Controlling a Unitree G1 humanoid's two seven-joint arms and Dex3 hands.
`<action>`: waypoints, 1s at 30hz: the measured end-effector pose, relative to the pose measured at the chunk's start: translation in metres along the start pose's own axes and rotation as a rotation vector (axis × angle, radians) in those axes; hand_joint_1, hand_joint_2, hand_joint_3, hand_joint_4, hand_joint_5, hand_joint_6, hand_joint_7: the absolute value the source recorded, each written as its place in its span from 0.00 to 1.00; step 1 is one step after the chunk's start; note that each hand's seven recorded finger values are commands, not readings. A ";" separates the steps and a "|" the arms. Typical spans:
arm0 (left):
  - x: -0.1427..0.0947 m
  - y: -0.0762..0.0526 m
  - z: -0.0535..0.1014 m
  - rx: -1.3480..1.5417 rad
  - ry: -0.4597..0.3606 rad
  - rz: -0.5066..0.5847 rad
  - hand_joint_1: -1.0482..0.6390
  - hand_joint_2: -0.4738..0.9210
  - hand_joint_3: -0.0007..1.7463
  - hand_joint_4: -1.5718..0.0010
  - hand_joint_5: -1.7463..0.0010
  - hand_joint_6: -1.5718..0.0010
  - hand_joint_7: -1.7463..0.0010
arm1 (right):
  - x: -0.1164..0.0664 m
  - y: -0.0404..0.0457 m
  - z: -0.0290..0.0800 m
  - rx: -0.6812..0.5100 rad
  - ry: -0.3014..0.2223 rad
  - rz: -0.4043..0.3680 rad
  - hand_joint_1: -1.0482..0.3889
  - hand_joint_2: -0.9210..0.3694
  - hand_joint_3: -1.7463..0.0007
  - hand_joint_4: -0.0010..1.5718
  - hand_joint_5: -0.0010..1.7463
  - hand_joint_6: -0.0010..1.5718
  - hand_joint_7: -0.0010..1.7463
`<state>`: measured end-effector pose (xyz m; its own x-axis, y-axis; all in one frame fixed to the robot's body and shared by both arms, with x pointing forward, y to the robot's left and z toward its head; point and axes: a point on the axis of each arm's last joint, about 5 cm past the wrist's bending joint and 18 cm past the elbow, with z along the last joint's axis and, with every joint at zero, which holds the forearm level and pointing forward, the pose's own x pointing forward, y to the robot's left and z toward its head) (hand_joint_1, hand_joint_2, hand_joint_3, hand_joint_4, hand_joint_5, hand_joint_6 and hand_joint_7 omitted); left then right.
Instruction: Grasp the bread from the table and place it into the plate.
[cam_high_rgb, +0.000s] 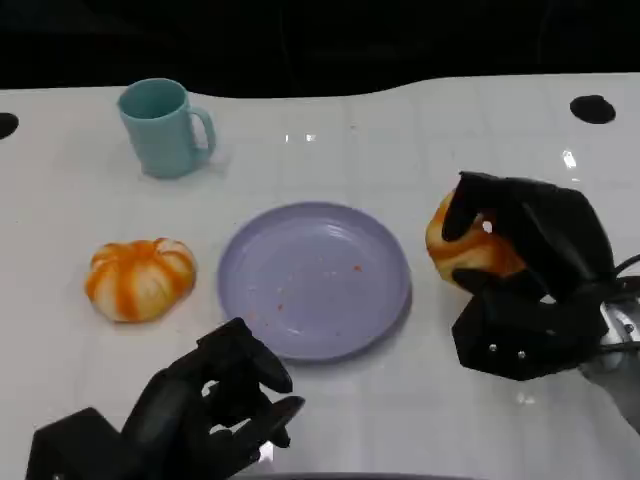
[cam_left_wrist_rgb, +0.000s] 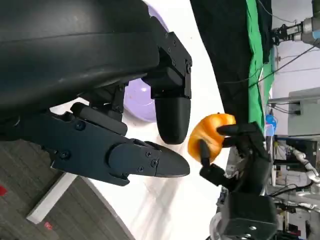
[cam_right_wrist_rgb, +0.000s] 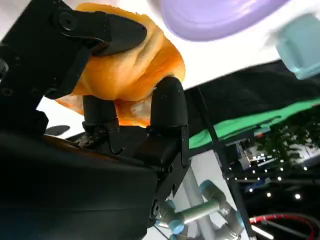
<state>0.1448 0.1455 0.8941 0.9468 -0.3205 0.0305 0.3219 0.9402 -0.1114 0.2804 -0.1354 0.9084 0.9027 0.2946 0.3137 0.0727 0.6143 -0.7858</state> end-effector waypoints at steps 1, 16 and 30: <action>0.000 0.000 0.000 0.001 -0.001 0.000 0.32 1.00 0.15 0.62 0.00 0.73 0.03 | 0.001 -0.0019 0.002 0.003 -0.009 0.004 0.66 0.48 0.18 0.60 1.00 0.46 1.00; 0.003 -0.001 0.000 0.008 -0.002 0.003 0.30 1.00 0.13 0.61 0.00 0.72 0.05 | 0.025 -0.0070 0.043 0.117 -0.183 0.069 0.63 0.55 0.13 0.62 1.00 0.48 1.00; -0.003 -0.011 -0.001 -0.022 0.002 -0.005 0.31 1.00 0.11 0.61 0.00 0.71 0.07 | 0.038 0.0324 0.066 0.176 -0.234 0.193 0.64 0.52 0.16 0.62 1.00 0.53 0.84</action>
<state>0.1384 0.1360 0.8945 0.9451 -0.3255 0.0286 0.3264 0.9358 -0.1334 0.2892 -0.0557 0.9304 0.7692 0.5653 0.2979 -0.1830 0.6416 -0.7449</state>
